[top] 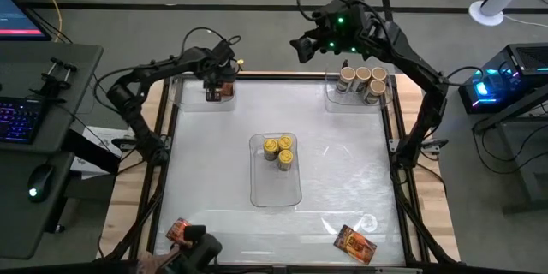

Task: Sort spices by type
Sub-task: Put the top left brown seasoning bag into the left transparent bin, then put the left brown seasoning bag into the left transparent

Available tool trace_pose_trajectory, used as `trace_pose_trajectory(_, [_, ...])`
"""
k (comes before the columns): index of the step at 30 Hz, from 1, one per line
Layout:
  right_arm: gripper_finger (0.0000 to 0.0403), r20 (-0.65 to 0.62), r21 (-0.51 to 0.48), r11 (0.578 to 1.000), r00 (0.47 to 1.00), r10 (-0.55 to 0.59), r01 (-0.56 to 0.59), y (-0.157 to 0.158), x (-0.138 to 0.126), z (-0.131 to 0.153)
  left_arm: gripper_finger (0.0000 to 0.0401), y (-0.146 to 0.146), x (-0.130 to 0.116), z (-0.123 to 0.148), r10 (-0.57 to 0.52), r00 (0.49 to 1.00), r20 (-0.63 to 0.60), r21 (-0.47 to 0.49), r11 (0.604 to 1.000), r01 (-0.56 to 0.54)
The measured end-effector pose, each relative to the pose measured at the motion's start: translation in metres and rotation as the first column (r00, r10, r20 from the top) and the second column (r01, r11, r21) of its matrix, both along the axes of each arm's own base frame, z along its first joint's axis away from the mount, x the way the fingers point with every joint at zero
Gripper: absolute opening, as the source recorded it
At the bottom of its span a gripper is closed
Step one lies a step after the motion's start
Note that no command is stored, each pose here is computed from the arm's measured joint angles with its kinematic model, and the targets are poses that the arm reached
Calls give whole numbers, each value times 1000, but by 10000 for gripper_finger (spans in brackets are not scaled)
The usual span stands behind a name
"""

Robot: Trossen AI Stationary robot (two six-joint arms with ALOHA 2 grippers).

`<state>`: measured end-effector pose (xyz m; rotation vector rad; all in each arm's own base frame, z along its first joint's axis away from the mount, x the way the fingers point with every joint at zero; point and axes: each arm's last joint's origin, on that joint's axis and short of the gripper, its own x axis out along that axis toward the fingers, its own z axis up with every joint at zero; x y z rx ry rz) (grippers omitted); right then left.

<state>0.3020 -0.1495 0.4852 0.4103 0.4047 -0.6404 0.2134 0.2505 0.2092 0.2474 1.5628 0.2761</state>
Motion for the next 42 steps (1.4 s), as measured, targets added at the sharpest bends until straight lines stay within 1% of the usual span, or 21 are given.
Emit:
trace_pose_trajectory(6, [302,-10,4,1000,1000,-15,16,7,2,-1,30,5,0,-16,57,997,-51,-16,998,-57])
trace_pose_trajectory(10, [302,-15,6,1000,1000,-6,6,10,4,-1,52,6,2,-18,85,996,-41,-7,996,-85])
trace_pose_trajectory(13, [302,-15,6,1000,1000,-3,3,11,4,-1,76,8,3,-17,102,994,-24,4,995,-102])
trace_pose_trajectory(18, [302,-15,7,1000,1000,-3,3,11,4,-2,128,7,3,-17,104,994,-33,13,995,-104])
trace_pose_trajectory(22, [302,-16,5,1000,1000,-3,3,10,4,-2,167,3,6,-12,124,991,-58,68,990,-120])
trace_pose_trajectory(25, [302,-21,-3,1000,1000,1,-1,10,4,-2,187,-2,8,5,162,987,0,77,984,-161])
trace_pose_trajectory(27, [302,-32,-18,1000,999,7,-8,9,3,-2,195,-9,9,23,210,973,98,52,975,-216])
trace_pose_trajectory(28, [302,-37,-26,1000,999,13,-14,9,3,-2,197,-13,9,32,240,957,161,24,969,-247])
trace_pose_trajectory(30, [302,-48,-41,999,999,17,-19,7,2,-2,199,-26,5,53,316,903,290,-42,947,-318])
trace_pose_trajectory(32, [302,-55,-50,998,998,27,-30,7,2,-2,200,-44,1,76,412,813,412,-131,910,-394])
trace_pose_trajectory(34, [302,-64,-62,998,998,29,-33,5,1,-2,200,-67,-4,98,482,731,484,-219,875,-432])
trace_pose_trajectory(35, [302,-65,-63,997,997,31,-35,5,1,-2,200,-82,-6,108,497,704,507,-247,866,-434])
trace_pose_trajectory(36, [302,-68,-67,997,997,33,-38,5,1,-2,200,-99,-8,118,503,685,527,-268,863,-428])
trace_pose_trajectory(38, [302,-78,-80,996,996,41,-48,5,1,-2,200,-135,-12,133,511,665,544,-293,859,-420])
trace_pose_trajectory(40, [302,-88,-93,994,995,50,-58,5,1,-2,200,-174,-19,142,509,665,547,-306,861,-407])
trace_pose_trajectory(42, [302,-95,-103,992,994,60,-70,5,1,-2,200,-211,-27,147,502,678,536,-314,865,-393])
